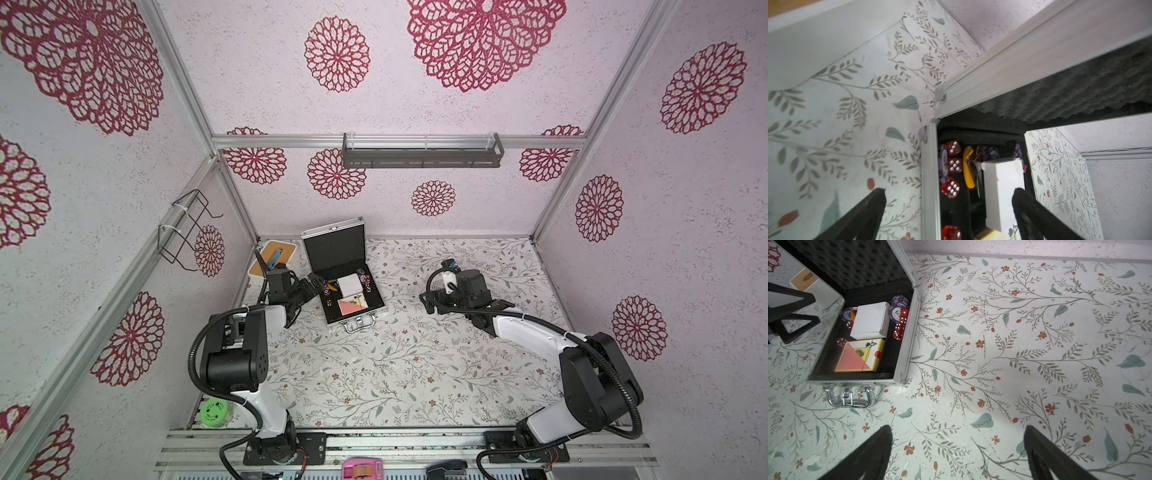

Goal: Close the poker set cases
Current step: Move the poker set case to the center of the board.

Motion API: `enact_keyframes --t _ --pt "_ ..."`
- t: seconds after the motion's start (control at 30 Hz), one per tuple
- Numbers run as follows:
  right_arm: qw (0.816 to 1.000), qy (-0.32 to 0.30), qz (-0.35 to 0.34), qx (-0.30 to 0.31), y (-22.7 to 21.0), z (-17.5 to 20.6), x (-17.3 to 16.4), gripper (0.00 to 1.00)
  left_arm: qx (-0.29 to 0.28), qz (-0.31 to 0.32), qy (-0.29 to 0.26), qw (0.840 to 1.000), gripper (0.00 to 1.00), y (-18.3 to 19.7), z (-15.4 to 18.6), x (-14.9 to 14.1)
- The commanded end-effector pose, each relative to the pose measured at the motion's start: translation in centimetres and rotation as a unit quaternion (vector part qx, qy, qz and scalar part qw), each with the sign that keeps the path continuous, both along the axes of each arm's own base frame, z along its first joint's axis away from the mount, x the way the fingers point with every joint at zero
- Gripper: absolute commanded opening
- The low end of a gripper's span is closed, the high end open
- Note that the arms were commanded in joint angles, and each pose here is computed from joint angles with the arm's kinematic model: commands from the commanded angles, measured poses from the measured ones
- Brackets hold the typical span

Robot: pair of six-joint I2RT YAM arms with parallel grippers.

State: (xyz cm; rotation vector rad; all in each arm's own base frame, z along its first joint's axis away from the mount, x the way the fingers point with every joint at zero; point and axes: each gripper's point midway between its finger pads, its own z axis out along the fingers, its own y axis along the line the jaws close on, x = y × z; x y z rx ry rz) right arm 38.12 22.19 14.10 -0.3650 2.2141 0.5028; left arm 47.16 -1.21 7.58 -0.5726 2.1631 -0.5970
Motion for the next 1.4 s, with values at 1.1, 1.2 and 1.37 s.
enact_keyframes --t 1.1,1.2,1.37 --pt "1.0 0.019 -0.014 -0.005 0.6 -1.9 0.7 0.97 0.045 -0.161 0.076 0.983 0.91 -12.5 -5.1 3.3" --pt "1.0 0.023 -0.021 -0.001 0.5 -2.1 1.4 0.96 0.046 -0.171 0.071 0.982 0.91 -13.6 -5.0 3.2" --pt "0.998 0.039 -0.031 0.035 0.1 -2.6 3.6 0.9 0.043 -0.19 0.062 0.979 0.91 -15.7 -4.9 3.7"
